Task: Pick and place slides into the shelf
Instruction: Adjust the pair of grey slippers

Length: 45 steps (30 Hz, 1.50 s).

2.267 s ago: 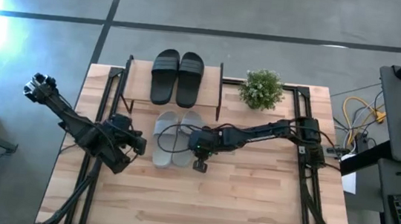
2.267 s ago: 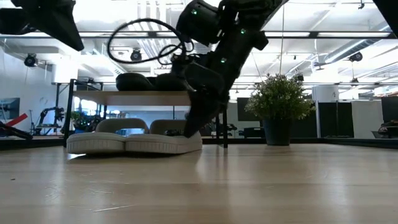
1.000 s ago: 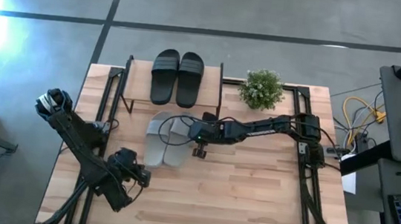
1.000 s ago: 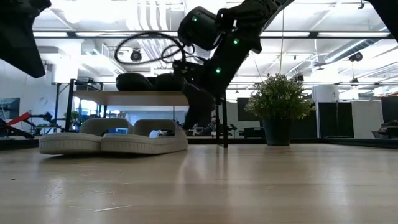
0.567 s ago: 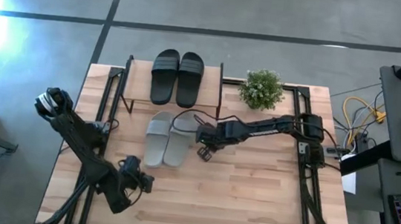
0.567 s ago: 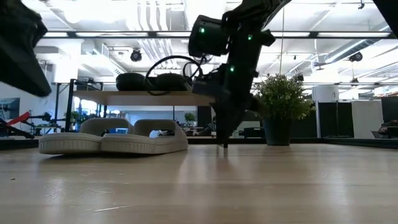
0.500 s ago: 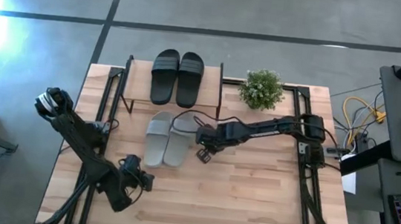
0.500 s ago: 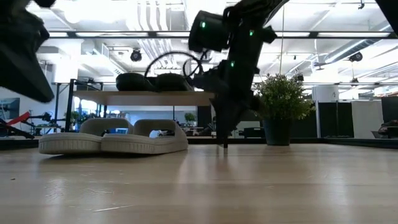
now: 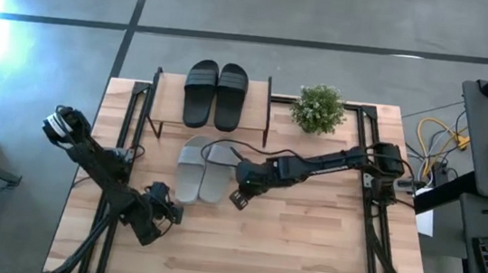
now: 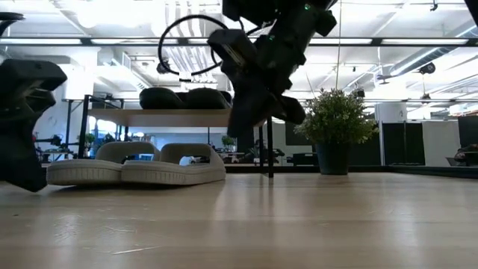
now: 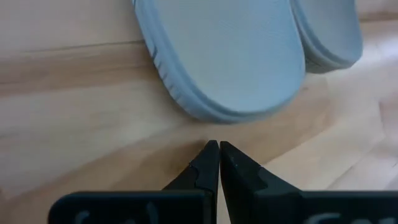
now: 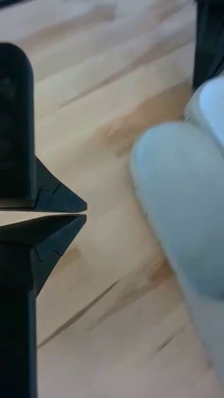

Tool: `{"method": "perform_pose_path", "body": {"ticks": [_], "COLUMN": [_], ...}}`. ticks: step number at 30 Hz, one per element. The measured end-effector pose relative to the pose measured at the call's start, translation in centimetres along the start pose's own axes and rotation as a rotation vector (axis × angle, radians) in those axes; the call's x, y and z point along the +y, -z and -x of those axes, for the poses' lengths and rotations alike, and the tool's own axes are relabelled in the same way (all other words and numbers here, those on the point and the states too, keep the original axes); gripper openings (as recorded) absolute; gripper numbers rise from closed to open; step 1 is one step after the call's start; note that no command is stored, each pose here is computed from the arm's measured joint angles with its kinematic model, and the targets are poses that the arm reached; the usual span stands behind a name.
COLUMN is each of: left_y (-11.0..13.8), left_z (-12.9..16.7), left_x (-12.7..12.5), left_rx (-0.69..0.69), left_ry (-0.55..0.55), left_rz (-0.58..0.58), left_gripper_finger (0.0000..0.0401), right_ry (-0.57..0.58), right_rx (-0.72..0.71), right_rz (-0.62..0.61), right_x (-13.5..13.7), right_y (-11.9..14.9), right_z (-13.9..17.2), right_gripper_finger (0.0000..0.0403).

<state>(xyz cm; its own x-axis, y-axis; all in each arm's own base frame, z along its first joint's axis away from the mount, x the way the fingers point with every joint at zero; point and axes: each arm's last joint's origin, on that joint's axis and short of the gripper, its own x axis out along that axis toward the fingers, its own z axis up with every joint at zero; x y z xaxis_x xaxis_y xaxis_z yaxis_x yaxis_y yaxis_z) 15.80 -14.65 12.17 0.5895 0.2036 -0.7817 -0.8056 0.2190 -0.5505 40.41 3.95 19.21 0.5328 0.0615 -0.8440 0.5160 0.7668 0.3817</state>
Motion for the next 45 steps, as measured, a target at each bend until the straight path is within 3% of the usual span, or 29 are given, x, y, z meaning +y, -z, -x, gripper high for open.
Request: {"method": "perform_pose_path", "body": {"ticks": [15, 19, 26, 35, 45], "left_y": [-2.5, -3.0, -3.2, -2.3, -1.7], "left_z": [-1.7, -2.1, -1.2, 3.0, 3.4], "left_x": [0.9, 0.5, -0.3, -3.2, -2.9], "left_rx": [-0.197, -0.205, -0.172, -0.025, 0.059], "left_ry": [-0.005, -0.006, 0.049, 0.272, 0.254], "left_rz": [0.020, -0.055, -0.067, -0.171, -0.169], "left_gripper_finger": [0.0000, 0.0000, 0.0000, 0.0000, 0.0000], "right_ry": [-0.060, -0.071, -0.200, -0.314, -0.388], "right_rx": [-0.044, -0.033, 0.018, -0.059, 0.032], "right_rz": [-0.032, -0.059, -0.134, -0.163, -0.218], "right_x": [0.6, 0.9, 3.2, 4.6, 4.4], "right_y": [-0.4, -0.2, 1.2, 1.0, 1.8], "right_z": [0.1, 0.1, 0.2, 0.0, -5.9], "right_gripper_finger": [0.0008, 0.0008, 0.0009, 0.0008, 0.0009]}}
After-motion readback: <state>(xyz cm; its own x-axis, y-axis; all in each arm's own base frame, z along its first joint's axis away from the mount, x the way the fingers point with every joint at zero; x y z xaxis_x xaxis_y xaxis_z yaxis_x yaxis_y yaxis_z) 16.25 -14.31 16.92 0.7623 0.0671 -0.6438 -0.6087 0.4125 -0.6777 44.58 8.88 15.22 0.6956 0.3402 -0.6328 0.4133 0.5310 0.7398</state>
